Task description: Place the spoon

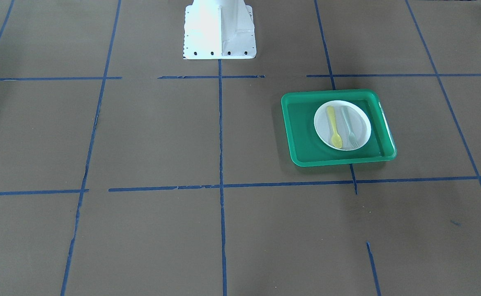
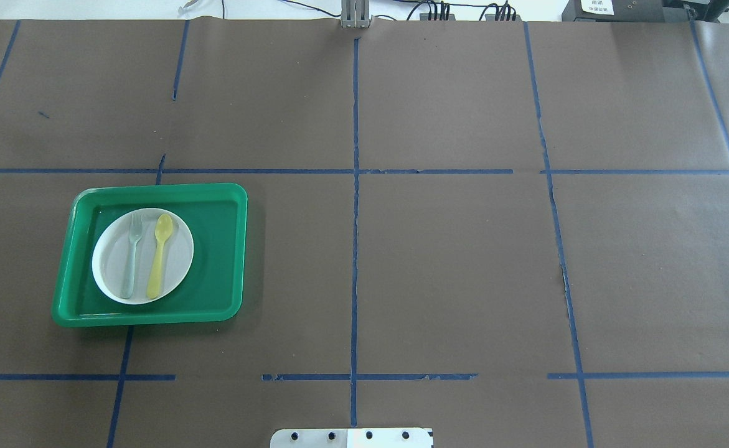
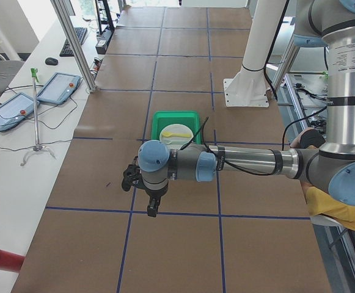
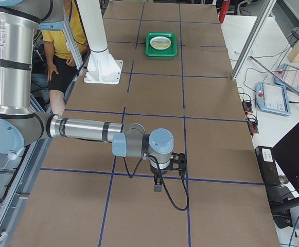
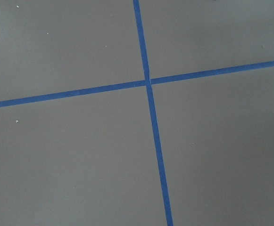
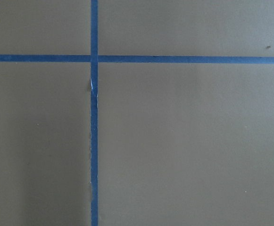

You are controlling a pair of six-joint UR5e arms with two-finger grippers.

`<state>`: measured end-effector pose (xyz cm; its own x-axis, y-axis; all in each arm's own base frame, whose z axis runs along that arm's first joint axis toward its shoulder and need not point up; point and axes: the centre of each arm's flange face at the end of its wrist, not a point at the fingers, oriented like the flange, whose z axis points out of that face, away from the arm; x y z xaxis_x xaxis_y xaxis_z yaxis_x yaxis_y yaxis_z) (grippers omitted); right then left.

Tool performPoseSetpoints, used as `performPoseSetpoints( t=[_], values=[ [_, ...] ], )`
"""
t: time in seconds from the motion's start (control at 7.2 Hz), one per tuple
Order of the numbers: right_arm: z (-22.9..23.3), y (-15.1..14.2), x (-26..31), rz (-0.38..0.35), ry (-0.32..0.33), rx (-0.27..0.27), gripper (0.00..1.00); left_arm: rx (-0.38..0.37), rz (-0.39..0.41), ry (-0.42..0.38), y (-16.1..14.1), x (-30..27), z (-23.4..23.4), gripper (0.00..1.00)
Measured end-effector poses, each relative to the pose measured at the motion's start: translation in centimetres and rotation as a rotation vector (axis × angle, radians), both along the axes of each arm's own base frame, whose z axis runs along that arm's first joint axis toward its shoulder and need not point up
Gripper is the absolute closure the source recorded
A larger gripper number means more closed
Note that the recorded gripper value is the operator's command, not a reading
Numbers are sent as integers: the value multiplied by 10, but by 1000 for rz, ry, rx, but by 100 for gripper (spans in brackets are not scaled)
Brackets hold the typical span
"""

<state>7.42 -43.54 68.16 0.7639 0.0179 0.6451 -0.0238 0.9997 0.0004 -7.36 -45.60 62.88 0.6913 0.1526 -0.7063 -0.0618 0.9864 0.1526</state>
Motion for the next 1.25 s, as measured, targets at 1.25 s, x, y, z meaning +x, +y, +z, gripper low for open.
performPoseSetpoints(
  t=[1.25],
  values=[
    [0, 0, 0, -1, 0, 0, 0, 182, -23, 9, -23, 62, -110, 0]
  ],
)
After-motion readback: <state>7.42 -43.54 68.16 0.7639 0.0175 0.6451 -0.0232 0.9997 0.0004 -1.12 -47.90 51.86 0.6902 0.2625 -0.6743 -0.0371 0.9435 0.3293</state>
